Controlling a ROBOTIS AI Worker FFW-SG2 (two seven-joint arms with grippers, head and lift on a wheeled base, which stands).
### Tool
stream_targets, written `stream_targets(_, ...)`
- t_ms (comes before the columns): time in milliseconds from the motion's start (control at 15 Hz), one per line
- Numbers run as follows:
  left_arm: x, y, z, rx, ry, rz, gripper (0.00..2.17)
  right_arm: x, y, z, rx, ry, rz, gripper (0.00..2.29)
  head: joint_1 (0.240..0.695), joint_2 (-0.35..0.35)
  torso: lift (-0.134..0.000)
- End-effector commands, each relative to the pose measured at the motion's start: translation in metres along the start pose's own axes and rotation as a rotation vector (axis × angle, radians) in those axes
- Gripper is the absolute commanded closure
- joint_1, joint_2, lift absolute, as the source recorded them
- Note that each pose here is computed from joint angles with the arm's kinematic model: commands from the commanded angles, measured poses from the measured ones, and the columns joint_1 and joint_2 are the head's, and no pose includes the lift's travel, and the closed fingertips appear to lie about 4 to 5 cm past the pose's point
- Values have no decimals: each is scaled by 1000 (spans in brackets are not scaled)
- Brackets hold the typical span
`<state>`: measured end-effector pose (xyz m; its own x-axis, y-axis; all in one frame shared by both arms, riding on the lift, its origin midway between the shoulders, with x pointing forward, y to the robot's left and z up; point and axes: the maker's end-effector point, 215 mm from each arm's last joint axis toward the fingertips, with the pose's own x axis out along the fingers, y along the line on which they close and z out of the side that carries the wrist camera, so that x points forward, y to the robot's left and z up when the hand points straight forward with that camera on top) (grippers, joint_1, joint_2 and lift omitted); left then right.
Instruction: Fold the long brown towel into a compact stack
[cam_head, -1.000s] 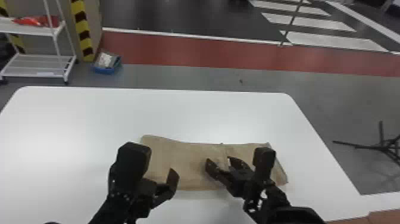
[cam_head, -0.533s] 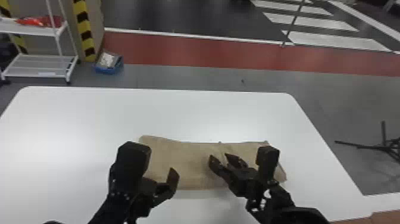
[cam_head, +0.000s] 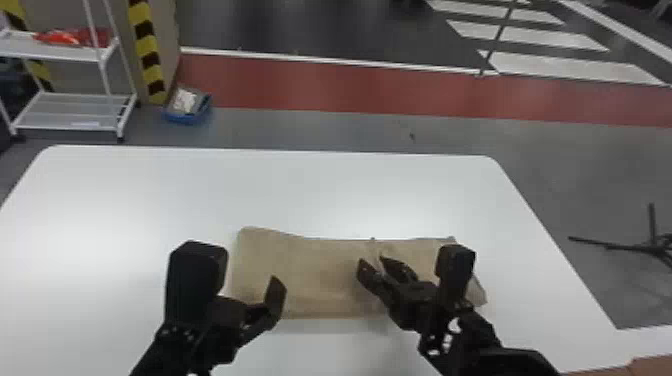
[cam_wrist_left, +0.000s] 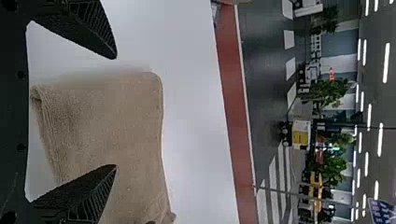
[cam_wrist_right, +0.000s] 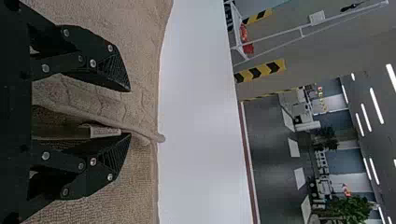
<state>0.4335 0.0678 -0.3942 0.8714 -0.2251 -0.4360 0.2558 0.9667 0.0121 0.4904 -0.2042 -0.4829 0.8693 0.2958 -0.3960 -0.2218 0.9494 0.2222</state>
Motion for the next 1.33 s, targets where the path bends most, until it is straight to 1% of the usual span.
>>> stream_targets(0, -10, 48, 30, -68, -160, 87, 39, 0, 1, -2, 6, 3, 0, 653, 695, -170, -92)
stream_targets(67, -21, 76, 51, -112, -283, 152, 39, 1, 2, -1, 7, 1, 1, 815, 695, -150, -92)
stream_targets(133, -33, 100, 61, -152, -374, 212, 39, 1, 2, -1, 7, 1, 1, 826, 695, -131, -92)
stream_targets(200, -41, 118, 59, -184, -403, 255, 39, 0, 3, -1, 6, 1, 2, 826, 695, -88, -92)
stream_targets(267, -48, 133, 54, -232, -422, 272, 39, 0, 3, 0, 6, 1, 3, 826, 695, -62, -92)
stream_targets(333, -56, 144, 50, -249, -444, 294, 39, 0, 3, -2, 6, 4, 2, 829, 695, -40, -92)
stream_targets(467, -70, 156, 46, -263, -489, 329, 39, -1, 4, -1, 6, 3, 6, 1214, 695, -7, -92)
stream_targets(600, -76, 167, 39, -271, -488, 350, 39, -1, 5, 2, 2, -2, 7, 1237, 695, 19, -92)
stream_targets(667, -78, 169, 37, -271, -487, 353, 39, -2, 6, 2, 2, -4, 9, 1241, 695, 35, -91)
stream_targets(800, -78, 170, 35, -268, -484, 352, 39, -3, 7, 8, 0, -15, 11, 1244, 695, 46, -91)
stream_targets(867, -81, 172, 37, -271, -496, 356, 39, -3, 9, 13, -1, -24, 15, 1366, 695, 50, -91)
stream_targets(1067, -87, 180, 34, -277, -504, 373, 39, -9, 11, 36, 6, -67, 23, 1382, 695, 61, -91)
stream_targets(1200, -87, 183, 31, -275, -498, 380, 39, -22, 3, 61, 50, -107, 25, 1382, 695, 67, -91)
stream_targets(1267, -87, 184, 30, -274, -497, 380, 39, -32, -5, 70, 58, -124, 19, 1382, 695, 65, -91)
